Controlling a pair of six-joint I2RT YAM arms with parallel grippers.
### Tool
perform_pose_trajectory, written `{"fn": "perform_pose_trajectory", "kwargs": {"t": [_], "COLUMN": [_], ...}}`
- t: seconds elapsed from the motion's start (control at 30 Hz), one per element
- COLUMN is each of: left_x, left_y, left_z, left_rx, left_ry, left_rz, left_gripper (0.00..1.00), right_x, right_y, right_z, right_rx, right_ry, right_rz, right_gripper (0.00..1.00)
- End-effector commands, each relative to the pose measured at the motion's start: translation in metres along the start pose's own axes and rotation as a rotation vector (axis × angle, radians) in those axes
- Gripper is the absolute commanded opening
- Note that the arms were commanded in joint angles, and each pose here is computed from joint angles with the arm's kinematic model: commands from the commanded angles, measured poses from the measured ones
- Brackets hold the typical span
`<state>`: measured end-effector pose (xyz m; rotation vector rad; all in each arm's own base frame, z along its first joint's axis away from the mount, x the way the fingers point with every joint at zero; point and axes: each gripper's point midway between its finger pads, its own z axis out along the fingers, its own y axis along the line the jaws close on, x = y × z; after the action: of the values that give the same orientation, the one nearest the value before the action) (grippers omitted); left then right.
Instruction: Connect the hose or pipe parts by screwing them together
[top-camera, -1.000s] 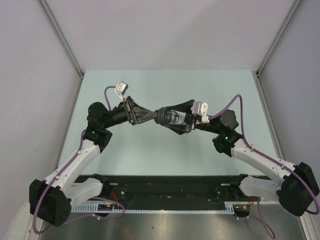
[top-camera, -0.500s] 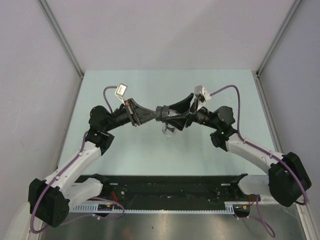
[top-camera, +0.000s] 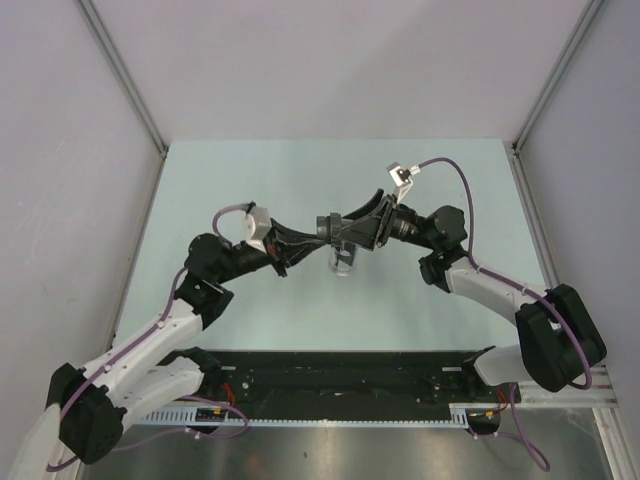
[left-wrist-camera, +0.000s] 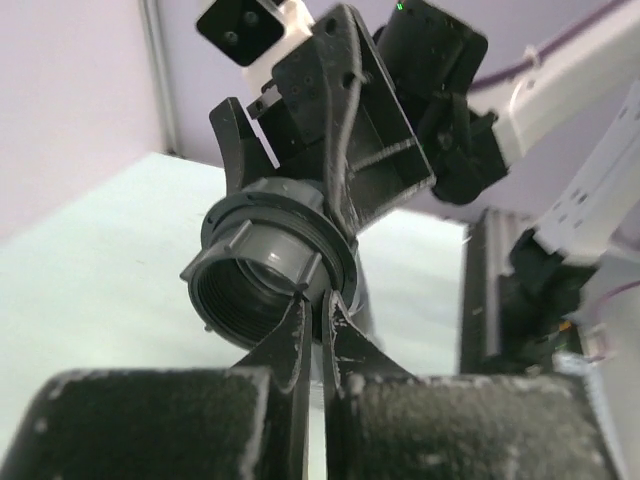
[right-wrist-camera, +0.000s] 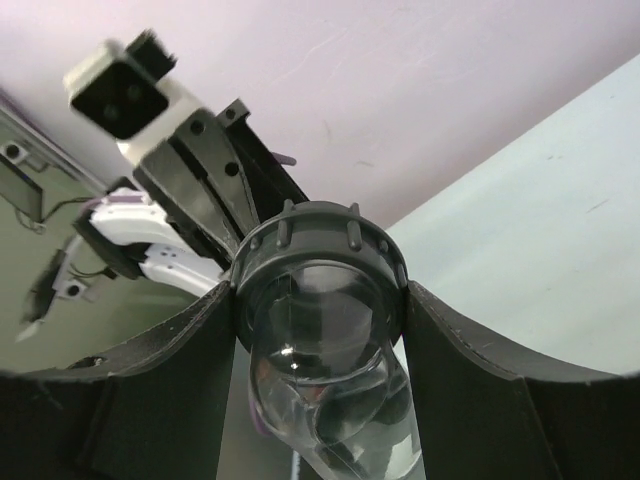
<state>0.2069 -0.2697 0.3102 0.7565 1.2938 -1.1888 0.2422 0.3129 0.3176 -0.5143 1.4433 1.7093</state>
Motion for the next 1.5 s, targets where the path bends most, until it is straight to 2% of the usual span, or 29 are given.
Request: {"fn": "perform_pose_trajectory", "kwargs": {"t": [0.0, 0.23, 0.43, 0.5, 0.53, 0.57, 0.6, 0.63, 0.67, 0.7, 0.77, 0.9, 0.93, 1.0, 1.03, 1.07, 1.1, 1.13, 1.17, 1.2, 1.23, 1.27, 1.3, 1.33, 1.47], "left_x": [0.014, 0.04, 0.035, 0.029, 0.024, 0.02, 0.018, 0.019, 0.014, 0.014, 0.008, -0.008, -0.01, -0.021, -0.025, -0.029, -0.022, -0.032, -0.035, -0.038, -0.035, -0.039, -0.047, -0.046, -0.054], "left_y": [0.001, 0.023, 0.042, 0.044, 0.044, 0.042, 0.041, 0.041, 0.037, 0.036, 0.031, 0.027, 0.024, 0.023, 0.021, 0.027, 0.023, 0.017, 0.026, 0.012, 0.014, 0.017, 0.001, 0.0, -0.011], "left_z": [0.003, 0.004, 0.004, 0.004, 0.003, 0.003, 0.002, -0.001, -0.004, -0.007, -0.016, -0.029, -0.03, -0.028, -0.026, -0.028, -0.026, -0.019, -0.022, -0.02, -0.016, -0.018, -0.014, -0.012, -0.007], "left_rx": [0.016, -0.032, -0.139, -0.162, -0.183, -0.19, -0.195, -0.207, -0.214, -0.222, -0.248, -0.342, -0.353, -0.381, -0.394, -0.423, -0.393, -0.358, -0.365, -0.278, -0.266, -0.251, -0.148, -0.124, -0.042], "left_ry": [0.019, 0.101, 0.14, 0.131, 0.118, 0.105, 0.096, 0.093, 0.075, 0.068, 0.033, -0.014, -0.025, 0.009, 0.006, 0.016, 0.064, 0.049, 0.042, 0.067, 0.081, 0.081, 0.088, 0.096, 0.097], "left_rz": [0.443, 0.726, 0.845, 0.833, 0.803, 0.789, 0.77, 0.732, 0.721, 0.703, 0.646, 0.418, 0.301, 0.167, 0.038, -0.035, -0.127, -0.269, -0.35, -0.427, -0.571, -0.622, -0.687, -0.727, -0.81], "left_gripper": [0.0, 0.0, 0.0, 0.01, 0.05, 0.29, 0.44, 0.54, 0.74, 0.83, 0.87, 0.88, 0.88, 0.88, 0.88, 0.88, 0.88, 0.89, 0.88, 0.88, 0.88, 0.87, 0.86, 0.86, 0.86], "right_x": [-0.039, -0.038, -0.037, -0.036, -0.037, -0.039, -0.04, -0.044, -0.047, -0.049, -0.057, -0.07, -0.072, -0.072, -0.071, -0.072, -0.072, -0.07, -0.071, -0.069, -0.068, -0.067, -0.065, -0.062, -0.054], "right_y": [0.023, 0.016, 0.003, 0.002, -0.001, -0.001, -0.001, -0.004, -0.005, -0.007, -0.01, -0.009, -0.006, 0.0, 0.003, 0.009, 0.013, 0.014, 0.026, 0.029, 0.028, 0.031, 0.041, 0.044, 0.054], "right_z": [0.003, 0.002, -0.002, -0.004, -0.005, -0.006, -0.007, -0.01, -0.012, -0.014, -0.02, -0.029, -0.031, -0.032, -0.032, -0.032, -0.031, -0.032, -0.03, -0.029, -0.029, -0.028, -0.026, -0.024, -0.018], "right_rx": [-0.066, -0.06, -0.026, -0.021, -0.014, -0.012, -0.011, -0.003, 0.001, 0.004, 0.014, 0.017, 0.016, 0.006, 0.001, -0.006, -0.009, -0.002, -0.019, -0.018, -0.003, 0.0, -0.018, -0.018, -0.019], "right_ry": [-0.125, -0.113, -0.098, -0.092, -0.095, -0.097, -0.101, -0.111, -0.119, -0.125, -0.146, -0.17, -0.172, -0.161, -0.155, -0.151, -0.147, -0.14, -0.142, -0.143, -0.138, -0.144, -0.147, -0.14, -0.131], "right_rz": [0.054, 0.232, 0.299, 0.289, 0.287, 0.282, 0.273, 0.265, 0.258, 0.245, 0.218, 0.103, 0.025, -0.075, -0.125, -0.233, -0.285, -0.326, -0.467, -0.515, -0.558, -0.651, -0.696, -0.715, -0.838], "right_gripper": [0.0, 0.0, 0.0, 0.0, 0.0, 0.0, 0.0, 0.0, 0.0, 0.0, 0.0, 0.0, 0.0, 0.0, 0.0, 0.0, 0.0, 0.0, 0.0, 0.0, 0.0, 0.0, 0.0, 0.0, 0.0]}}
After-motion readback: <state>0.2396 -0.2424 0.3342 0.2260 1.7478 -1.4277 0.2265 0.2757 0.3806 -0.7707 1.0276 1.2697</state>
